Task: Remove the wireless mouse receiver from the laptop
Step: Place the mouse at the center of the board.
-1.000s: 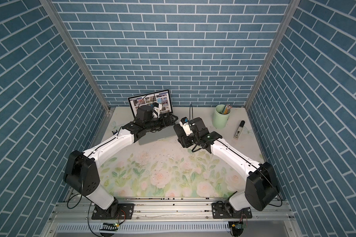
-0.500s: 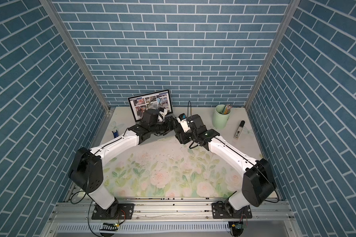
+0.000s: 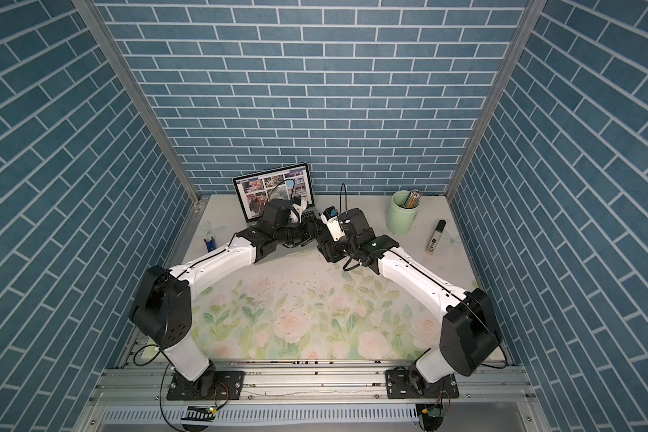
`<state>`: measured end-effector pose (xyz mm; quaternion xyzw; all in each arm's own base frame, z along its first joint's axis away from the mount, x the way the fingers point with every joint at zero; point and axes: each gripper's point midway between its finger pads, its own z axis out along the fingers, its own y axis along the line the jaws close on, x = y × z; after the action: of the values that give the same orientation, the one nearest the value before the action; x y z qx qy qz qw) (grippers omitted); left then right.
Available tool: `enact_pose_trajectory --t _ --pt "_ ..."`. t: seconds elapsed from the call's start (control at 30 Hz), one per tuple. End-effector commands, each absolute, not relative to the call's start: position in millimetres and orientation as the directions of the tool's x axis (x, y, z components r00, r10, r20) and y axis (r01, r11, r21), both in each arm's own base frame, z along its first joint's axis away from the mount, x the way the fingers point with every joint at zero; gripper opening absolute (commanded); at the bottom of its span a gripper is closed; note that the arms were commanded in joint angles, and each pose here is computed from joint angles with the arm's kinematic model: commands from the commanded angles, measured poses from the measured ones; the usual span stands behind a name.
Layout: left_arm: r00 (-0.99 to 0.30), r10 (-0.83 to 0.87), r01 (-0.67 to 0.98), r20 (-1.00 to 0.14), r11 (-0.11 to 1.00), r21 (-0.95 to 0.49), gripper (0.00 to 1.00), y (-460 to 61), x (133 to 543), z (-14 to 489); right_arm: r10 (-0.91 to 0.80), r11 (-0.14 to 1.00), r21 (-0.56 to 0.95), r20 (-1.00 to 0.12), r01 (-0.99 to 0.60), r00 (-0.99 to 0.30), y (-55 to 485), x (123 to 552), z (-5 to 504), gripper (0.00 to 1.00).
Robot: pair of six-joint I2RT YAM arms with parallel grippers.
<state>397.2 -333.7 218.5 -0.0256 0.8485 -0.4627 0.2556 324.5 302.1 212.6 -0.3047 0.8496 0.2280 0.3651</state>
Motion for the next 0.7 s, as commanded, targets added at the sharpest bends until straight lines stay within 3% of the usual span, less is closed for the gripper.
enact_pose_trajectory --t 0.0,0.4,0.67 --pt "-0.862 -0.262 0.215 -0.434 0.586 -0.781 0.52 -337.5 402.1 219.6 -0.336 0.689 0.151 -0.800 -0.708 -0.498 310.9 326.0 233.8 0.56" --pt "-0.853 -0.237 0.229 -0.465 0.629 -0.742 0.45 -336.2 410.6 218.2 -0.353 0.692 0.148 -0.785 -0.707 -0.509 305.6 317.4 225.4 0.56" --pt "-0.856 -0.230 0.228 -0.462 0.635 -0.738 0.24 -334.5 407.7 216.9 -0.355 0.693 0.143 -0.786 -0.707 -0.507 305.9 318.7 224.4 0.56"
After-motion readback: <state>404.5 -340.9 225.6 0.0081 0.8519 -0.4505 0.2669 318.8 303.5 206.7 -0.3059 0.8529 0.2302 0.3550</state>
